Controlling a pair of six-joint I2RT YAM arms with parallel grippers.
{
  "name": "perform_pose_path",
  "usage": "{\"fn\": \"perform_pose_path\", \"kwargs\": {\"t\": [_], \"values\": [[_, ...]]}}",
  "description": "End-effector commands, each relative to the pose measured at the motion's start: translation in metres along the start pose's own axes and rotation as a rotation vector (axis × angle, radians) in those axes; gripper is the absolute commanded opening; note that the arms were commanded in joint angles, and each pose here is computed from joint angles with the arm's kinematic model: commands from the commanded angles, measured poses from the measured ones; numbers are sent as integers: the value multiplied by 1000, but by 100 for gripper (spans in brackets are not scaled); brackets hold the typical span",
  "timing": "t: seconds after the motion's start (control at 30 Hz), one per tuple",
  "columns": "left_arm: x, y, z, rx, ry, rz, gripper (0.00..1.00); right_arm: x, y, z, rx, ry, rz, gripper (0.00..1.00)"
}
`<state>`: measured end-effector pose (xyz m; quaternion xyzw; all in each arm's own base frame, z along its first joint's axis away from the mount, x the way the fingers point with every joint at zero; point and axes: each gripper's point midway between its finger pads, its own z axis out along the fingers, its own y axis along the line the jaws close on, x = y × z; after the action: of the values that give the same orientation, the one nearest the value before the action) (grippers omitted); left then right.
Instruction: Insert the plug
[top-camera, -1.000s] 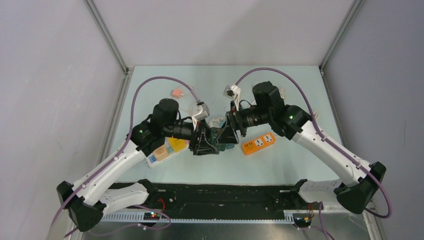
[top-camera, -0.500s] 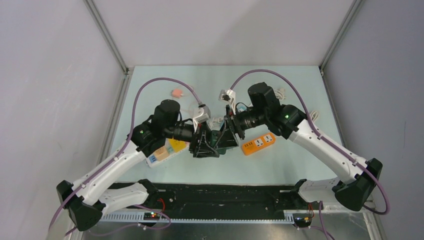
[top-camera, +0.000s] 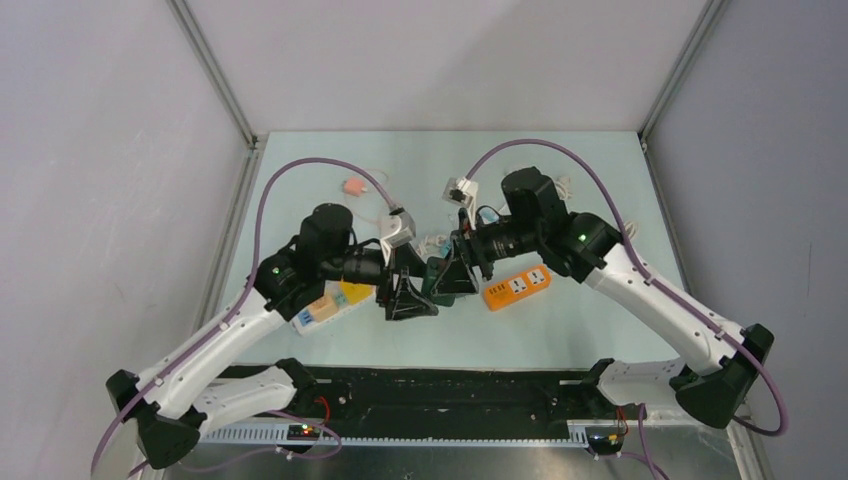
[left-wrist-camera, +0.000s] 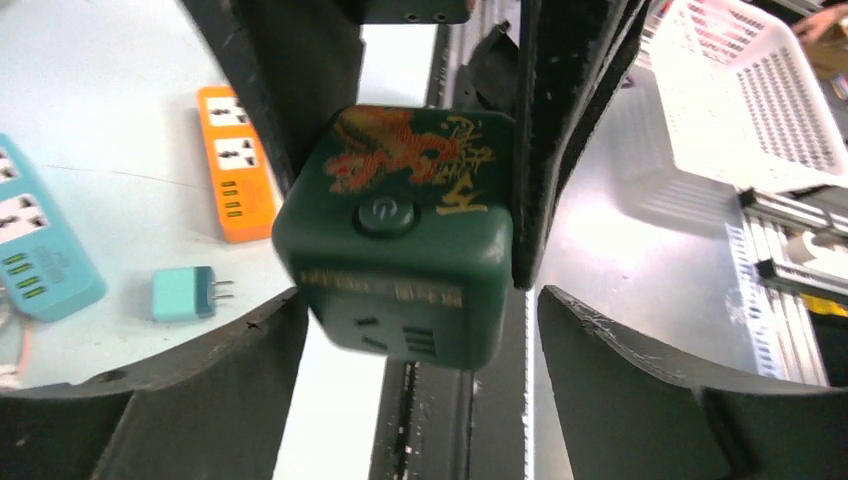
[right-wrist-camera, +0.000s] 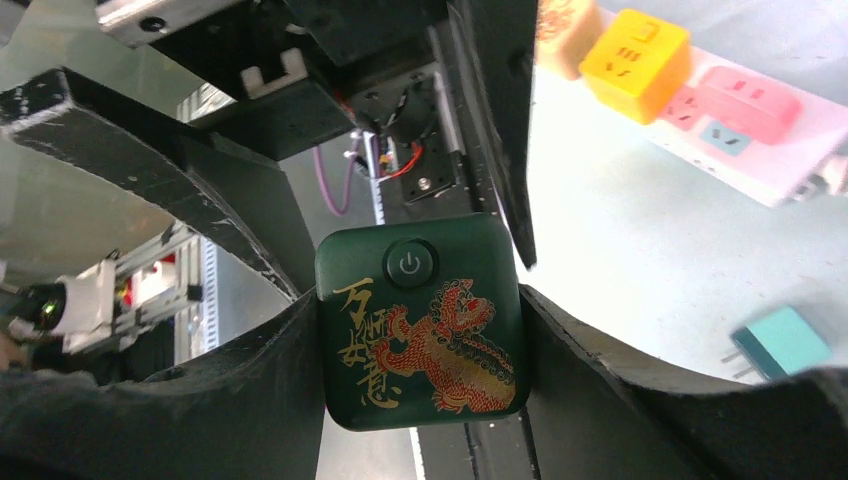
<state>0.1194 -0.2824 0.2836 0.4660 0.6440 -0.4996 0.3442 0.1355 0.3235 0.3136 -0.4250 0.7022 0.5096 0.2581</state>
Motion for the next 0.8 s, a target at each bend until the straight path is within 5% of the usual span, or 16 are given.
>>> {"fn": "perform_pose_path", "kwargs": {"t": [0.0, 0.17, 0.33, 0.57, 0.77], "values": [[-27, 12, -11, -138, -89, 51, 97, -23, 2, -24, 130, -106, -22, 0], [-36, 30, -24, -295, -141, 25, 100, -24, -10, -41, 258, -160, -25, 0], [-46, 57, -55, -543, -234, -8, 100, -9, -65, -59, 559, -233, 19, 0], [-47, 63, -67, -617, -278, -54, 100, 34, -160, -113, 1098, -406, 147, 0], [-40, 67, -62, -612, -267, -97, 100, 78, -201, -109, 1182, -414, 145, 0]]}}
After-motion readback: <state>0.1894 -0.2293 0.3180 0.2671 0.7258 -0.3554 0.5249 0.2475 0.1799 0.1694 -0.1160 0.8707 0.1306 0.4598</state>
